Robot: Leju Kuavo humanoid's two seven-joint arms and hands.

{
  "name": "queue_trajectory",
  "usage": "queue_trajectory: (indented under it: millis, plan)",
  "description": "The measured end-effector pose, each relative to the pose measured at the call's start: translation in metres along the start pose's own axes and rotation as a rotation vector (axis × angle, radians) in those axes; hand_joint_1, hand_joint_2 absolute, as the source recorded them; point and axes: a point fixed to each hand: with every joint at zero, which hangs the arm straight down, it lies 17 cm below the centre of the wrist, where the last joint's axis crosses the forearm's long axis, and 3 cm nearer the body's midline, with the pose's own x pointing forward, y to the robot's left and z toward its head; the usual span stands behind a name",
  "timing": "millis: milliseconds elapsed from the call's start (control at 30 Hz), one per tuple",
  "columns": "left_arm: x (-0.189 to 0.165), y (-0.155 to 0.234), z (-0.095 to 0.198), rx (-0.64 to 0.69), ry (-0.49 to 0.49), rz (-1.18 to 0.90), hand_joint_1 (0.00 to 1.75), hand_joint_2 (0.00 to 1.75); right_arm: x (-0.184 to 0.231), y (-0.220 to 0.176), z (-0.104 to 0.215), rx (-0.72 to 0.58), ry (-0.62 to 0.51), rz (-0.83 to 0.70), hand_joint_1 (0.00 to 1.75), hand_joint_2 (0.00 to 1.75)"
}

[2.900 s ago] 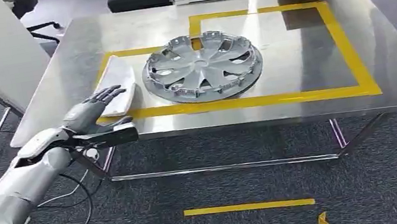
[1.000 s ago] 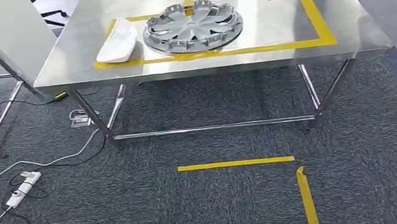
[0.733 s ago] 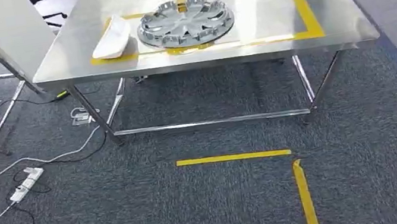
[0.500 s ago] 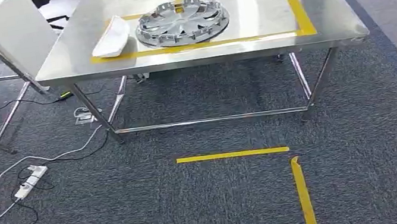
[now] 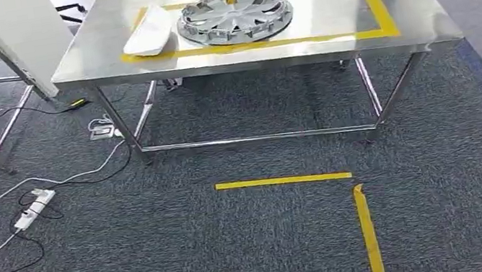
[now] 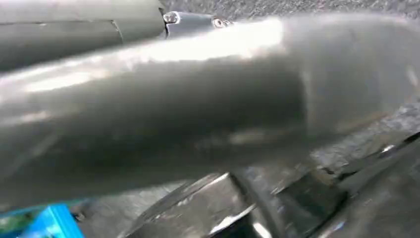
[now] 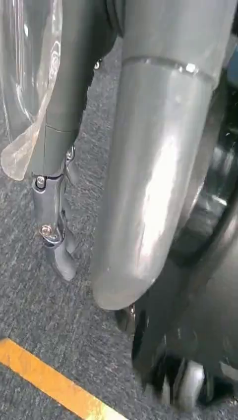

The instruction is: Take the parts from the cabinet and place them on the table.

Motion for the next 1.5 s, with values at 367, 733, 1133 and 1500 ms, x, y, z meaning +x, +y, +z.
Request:
queue_trajectory:
  millis: [367, 733, 1133, 1500]
  plan:
    - [0.000, 0.002, -0.001, 0.001, -0.001, -0.083, 0.00, 0.00, -0.003, -0.002, 0.000, 0.005, 0.017, 0.059, 0.00, 0.00]
    - [-0.002, 0.004, -0.001, -0.002, 0.011, -0.182, 0.00, 0.00, -0.012, 0.006, 0.002, 0.035, 0.030, 0.085, 0.00, 0.00]
    - [-0.015, 0.003, 0.000, 0.009, 0.048, -0.171, 0.00, 0.00, -0.018, 0.009, 0.003, 0.044, 0.043, 0.150, 0.00, 0.00]
    - [-0.013, 0.016, -0.002, 0.057, 0.051, -0.146, 0.00, 0.00, 0.012, 0.004, -0.001, 0.048, 0.010, 0.167, 0.00, 0.00]
